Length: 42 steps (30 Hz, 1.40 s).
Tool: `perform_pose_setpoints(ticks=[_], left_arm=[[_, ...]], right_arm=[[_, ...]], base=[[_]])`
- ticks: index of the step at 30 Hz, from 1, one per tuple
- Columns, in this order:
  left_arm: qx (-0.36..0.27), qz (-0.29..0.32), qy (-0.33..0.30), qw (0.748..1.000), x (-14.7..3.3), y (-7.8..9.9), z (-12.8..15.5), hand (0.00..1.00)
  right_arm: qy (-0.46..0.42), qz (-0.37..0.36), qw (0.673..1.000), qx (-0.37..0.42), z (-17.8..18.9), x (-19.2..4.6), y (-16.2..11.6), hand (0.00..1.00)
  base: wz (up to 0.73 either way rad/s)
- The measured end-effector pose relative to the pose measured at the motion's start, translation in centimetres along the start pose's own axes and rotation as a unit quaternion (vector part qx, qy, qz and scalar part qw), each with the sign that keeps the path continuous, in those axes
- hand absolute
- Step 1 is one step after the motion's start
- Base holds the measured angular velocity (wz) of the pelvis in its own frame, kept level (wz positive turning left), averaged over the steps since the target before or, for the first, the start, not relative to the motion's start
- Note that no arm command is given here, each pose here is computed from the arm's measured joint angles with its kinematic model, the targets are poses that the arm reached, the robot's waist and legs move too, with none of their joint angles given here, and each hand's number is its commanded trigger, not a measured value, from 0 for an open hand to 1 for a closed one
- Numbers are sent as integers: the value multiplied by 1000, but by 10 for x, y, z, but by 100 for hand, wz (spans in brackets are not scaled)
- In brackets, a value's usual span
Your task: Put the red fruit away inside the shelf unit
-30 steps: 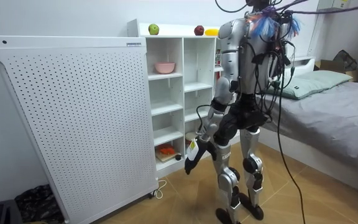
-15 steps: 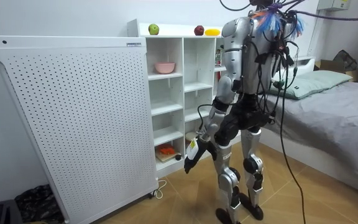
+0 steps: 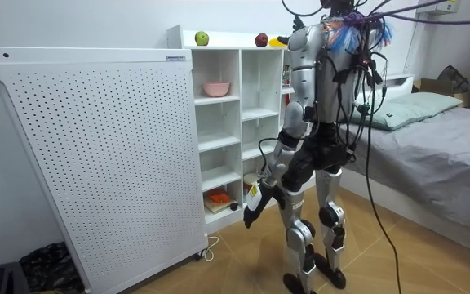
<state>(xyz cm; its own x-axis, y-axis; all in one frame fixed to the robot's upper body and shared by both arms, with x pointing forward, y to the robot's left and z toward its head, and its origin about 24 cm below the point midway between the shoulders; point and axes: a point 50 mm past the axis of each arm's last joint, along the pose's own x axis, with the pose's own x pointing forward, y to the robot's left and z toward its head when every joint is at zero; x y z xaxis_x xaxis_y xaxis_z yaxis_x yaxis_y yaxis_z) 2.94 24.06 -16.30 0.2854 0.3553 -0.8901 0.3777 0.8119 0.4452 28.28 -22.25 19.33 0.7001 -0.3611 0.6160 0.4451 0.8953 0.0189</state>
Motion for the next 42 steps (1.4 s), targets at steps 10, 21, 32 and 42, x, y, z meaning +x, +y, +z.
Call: perform_pose_setpoints(ticks=[10, 21, 32, 42], left_arm=[[28, 6, -1, 1000, 2, 6, 0, 0], [27, 4, 4, 1000, 2, 7, 0, 0], [25, 0, -1, 1000, 2, 12, 2, 0], [18, 12, 5, 1000, 3, 22, -2, 0]], right_arm=[[42, 6, 999, 25, -14, 20, 3, 0], [68, 15, 997, 37, -24, 35, 9, 0], [70, 21, 997, 16, -27, 43, 5, 0], [94, 68, 993, -7, -37, 44, 9, 0]], base=[[10], [2], [0], [0]])
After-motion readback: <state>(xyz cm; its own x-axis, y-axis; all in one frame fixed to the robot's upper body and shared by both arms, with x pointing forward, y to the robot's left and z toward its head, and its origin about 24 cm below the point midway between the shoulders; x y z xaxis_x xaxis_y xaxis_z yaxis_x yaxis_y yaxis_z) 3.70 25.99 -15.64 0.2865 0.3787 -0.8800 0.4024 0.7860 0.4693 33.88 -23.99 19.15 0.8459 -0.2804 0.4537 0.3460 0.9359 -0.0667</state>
